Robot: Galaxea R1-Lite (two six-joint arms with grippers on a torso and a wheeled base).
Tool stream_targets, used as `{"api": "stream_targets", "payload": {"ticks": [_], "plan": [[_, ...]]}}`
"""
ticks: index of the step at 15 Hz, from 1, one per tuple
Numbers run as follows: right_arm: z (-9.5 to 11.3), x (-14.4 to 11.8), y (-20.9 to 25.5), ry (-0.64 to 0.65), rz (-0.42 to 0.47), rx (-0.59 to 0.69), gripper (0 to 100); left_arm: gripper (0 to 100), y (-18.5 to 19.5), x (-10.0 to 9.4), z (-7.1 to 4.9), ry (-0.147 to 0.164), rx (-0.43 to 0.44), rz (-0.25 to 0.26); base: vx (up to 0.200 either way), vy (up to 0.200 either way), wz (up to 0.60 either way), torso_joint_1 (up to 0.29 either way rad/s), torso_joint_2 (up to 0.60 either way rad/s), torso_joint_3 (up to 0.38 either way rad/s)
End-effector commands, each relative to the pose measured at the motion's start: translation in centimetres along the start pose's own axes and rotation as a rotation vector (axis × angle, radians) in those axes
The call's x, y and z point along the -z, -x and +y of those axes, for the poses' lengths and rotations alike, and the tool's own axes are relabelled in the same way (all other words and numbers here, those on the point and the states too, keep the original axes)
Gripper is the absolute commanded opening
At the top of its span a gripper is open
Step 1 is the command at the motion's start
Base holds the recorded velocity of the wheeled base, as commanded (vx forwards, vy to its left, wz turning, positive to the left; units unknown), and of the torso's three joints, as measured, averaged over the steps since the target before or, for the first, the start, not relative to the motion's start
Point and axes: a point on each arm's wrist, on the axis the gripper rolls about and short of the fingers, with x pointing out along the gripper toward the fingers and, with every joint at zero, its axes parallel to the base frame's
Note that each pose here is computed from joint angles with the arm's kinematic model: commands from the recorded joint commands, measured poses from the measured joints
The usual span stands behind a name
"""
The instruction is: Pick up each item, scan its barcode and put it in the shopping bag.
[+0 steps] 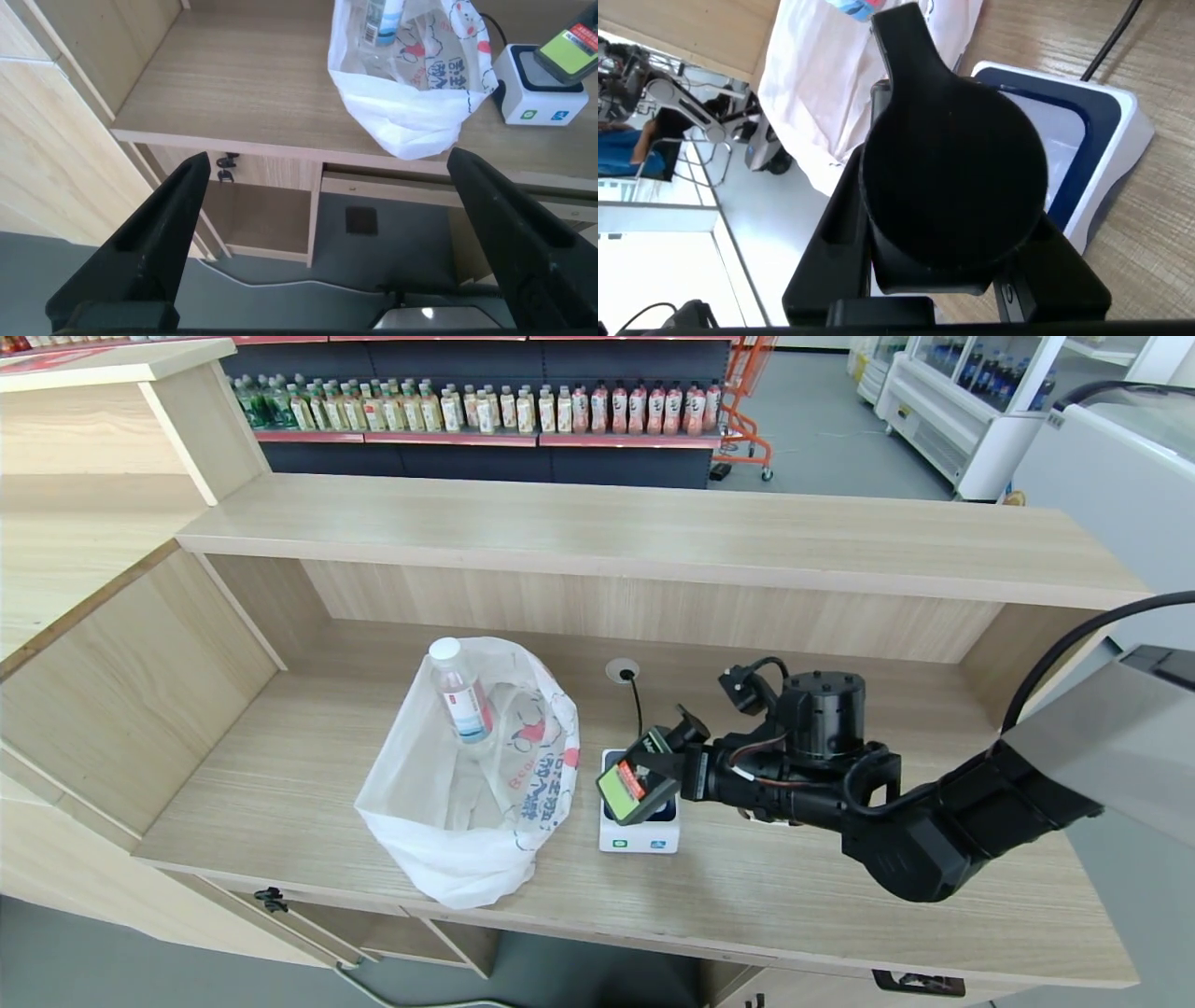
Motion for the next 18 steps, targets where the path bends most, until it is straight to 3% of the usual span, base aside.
{"api": "stream_targets", "payload": {"ticks": [1, 4, 18], "plan": [[-0.2, 0.0, 0.0, 0.004, 0.002, -0.003, 0, 100, 0.0, 0.0, 0.0, 0.0, 0.0, -0.001, 0.0, 0.0, 0.0, 0.0, 0.0, 0.0], [-1.7, -1.1, -0.1, 0.006, -0.027, 0.026, 0, 100, 0.0, 0.0, 0.0, -0.002, 0.0, -0.001, 0.0, 0.0, 0.0, 0.0, 0.0, 0.0], [-3.5, 0.0, -2.8, 0.013, -0.004, 0.011, 0, 100, 0.0, 0.0, 0.0, 0.0, 0.0, -0.001, 0.0, 0.0, 0.0, 0.0, 0.0, 0.0]]}}
